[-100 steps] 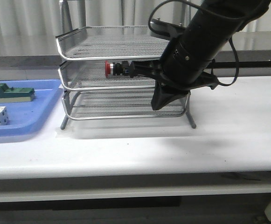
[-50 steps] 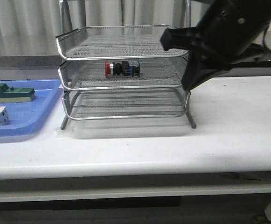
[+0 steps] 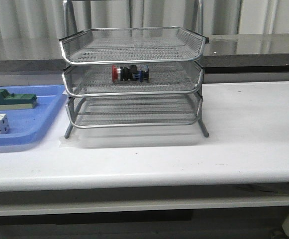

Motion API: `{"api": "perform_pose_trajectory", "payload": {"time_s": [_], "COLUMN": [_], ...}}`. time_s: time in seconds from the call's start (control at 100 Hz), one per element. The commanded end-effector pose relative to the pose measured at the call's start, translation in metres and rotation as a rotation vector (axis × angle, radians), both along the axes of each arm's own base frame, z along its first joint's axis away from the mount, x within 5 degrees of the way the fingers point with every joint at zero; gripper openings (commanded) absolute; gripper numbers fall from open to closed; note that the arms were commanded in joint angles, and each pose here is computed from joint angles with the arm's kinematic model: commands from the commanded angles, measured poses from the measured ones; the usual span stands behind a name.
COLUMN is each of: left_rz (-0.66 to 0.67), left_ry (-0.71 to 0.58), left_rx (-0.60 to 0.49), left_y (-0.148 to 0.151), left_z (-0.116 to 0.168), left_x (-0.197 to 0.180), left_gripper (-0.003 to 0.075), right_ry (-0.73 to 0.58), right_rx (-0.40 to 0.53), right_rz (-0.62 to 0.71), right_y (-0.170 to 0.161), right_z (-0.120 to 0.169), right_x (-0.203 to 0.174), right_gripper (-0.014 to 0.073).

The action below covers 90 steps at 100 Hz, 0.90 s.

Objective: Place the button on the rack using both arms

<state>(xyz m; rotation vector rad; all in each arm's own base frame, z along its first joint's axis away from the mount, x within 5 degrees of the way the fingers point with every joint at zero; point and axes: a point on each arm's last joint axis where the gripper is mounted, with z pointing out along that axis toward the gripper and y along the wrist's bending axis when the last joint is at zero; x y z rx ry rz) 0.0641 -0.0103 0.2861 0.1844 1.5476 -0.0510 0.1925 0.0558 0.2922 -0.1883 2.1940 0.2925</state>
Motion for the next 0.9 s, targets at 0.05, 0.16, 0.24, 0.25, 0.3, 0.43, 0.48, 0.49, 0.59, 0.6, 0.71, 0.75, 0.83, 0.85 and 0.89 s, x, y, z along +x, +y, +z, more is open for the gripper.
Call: {"api": "perform_pose_trajectory", "payload": {"time_s": [0.05,0.16,0.24,0.25,0.3,0.43,0.48,0.49,0.59,0.6,0.71,0.75,0.83,0.85,0.89], "left_rz": [0.010,0.010,0.010,0.010,0.010,0.010,0.010,0.010,0.010,0.010,0.010,0.010,0.010,0.010,0.010], "left_ry": [-0.100,-0.100,-0.100,-0.100,-0.100,-0.100,-0.100,-0.100,-0.100,-0.100,-0.100,-0.100,-0.100,-0.100,-0.100], "left_rx": [-0.034,-0.034,-0.034,-0.034,-0.034,-0.034,-0.034,-0.034,-0.034,-0.034,-0.034,-0.034,-0.034,-0.034,-0.034], "left_y": [0.001,0.001,0.001,0.001,0.001,0.001,0.001,0.001,0.001,0.001,0.001,0.001,0.001,0.001,0.001], "left_z": [0.016,0.016,0.016,0.016,0.016,0.016,0.016,0.016,0.016,0.016,0.016,0.016,0.016,0.016,0.016], "left_x": [-0.001,-0.001,-0.001,-0.001,-0.001,-0.001,-0.001,-0.001,-0.001,-0.001,-0.001,-0.001,-0.001,-0.001,-0.001], "left_gripper": [-0.0021,-0.0021,-0.0021,-0.0021,-0.0021,-0.0021,-0.0021,-0.0021,-0.0021,-0.0021,-0.0021,-0.0021,-0.0021,-0.0021,-0.0021], "right_ry": [-0.169,-0.235,-0.268,-0.278,-0.298,-0.332,-0.335,-0.332,-0.325,-0.325,-0.323,-0.323,-0.323,-0.323,-0.323], "right_rx": [0.019,0.031,0.034,0.036,0.036,0.044,0.045,0.044,0.043,0.043,0.043,0.043,0.043,0.043,0.043], "right_rz": [-0.045,-0.065,-0.073,-0.074,-0.074,-0.071,-0.068,-0.067,-0.064,-0.064,-0.064,-0.064,-0.064,-0.064,-0.064], "right_y": [-0.015,-0.023,-0.027,-0.027,-0.029,-0.031,-0.031,-0.031,-0.031,-0.031,-0.031,-0.031,-0.031,-0.031,-0.031], "right_z": [0.017,0.019,0.018,0.019,0.018,0.020,0.020,0.020,0.019,0.019,0.019,0.019,0.019,0.019,0.019], "right_x": [-0.027,-0.050,-0.065,-0.067,-0.074,-0.088,-0.092,-0.092,-0.093,-0.093,-0.093,-0.093,-0.093,-0.093,-0.093], "right_gripper": [-0.0063,-0.0057,-0.0057,-0.0057,-0.0057,-0.0057,-0.0057,-0.0057,-0.0057,-0.0057,-0.0057,-0.0057,-0.0057,-0.0057,-0.0057]}}
